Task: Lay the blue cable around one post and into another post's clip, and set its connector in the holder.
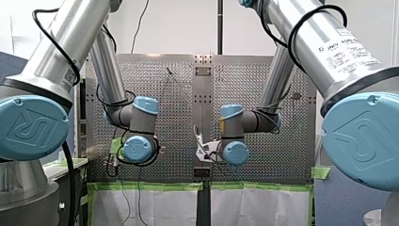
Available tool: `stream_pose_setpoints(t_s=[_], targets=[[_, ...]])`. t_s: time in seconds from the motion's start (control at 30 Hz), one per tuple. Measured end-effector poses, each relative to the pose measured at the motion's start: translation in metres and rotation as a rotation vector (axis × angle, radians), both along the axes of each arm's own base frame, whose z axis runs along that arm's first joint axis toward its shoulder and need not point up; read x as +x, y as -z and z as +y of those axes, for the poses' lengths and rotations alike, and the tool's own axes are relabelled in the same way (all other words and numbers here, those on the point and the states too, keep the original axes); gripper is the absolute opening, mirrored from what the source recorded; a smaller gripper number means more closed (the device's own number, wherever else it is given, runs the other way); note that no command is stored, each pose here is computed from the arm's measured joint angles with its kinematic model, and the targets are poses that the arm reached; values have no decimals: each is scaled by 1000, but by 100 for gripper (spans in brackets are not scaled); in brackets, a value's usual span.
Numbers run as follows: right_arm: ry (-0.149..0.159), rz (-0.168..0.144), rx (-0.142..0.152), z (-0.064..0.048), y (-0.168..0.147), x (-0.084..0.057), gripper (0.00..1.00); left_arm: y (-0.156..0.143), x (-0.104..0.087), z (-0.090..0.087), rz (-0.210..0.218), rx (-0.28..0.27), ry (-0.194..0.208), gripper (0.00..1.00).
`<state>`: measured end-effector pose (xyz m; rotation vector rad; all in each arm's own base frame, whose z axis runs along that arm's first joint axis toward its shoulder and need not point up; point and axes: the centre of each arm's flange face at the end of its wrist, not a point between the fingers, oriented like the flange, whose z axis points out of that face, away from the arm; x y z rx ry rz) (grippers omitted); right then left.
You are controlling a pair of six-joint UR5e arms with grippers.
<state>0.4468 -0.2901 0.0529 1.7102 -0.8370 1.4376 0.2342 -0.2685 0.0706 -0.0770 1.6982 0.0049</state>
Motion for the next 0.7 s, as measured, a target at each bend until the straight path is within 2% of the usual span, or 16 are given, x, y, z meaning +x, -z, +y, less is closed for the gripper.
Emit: stream_pose_setpoints(t_s=[0.17, 0.27, 0.37, 0.5, 0.7], targets=[[0, 0, 0, 0, 0, 0, 0, 1, -2, 1, 9, 8, -1, 100], [2, -4, 9, 4, -1, 2, 0, 5, -3, 2, 11, 14, -7, 100], [9, -20, 20, 10, -9, 5, 0, 8, -4, 1, 6, 13, -11, 100], [33, -47, 35, 13, -23, 5, 0, 1, -4, 1, -2, 10, -11, 100], [29, -92, 62, 12, -45, 3, 0, -13, -3, 3, -3, 7, -21, 100]])
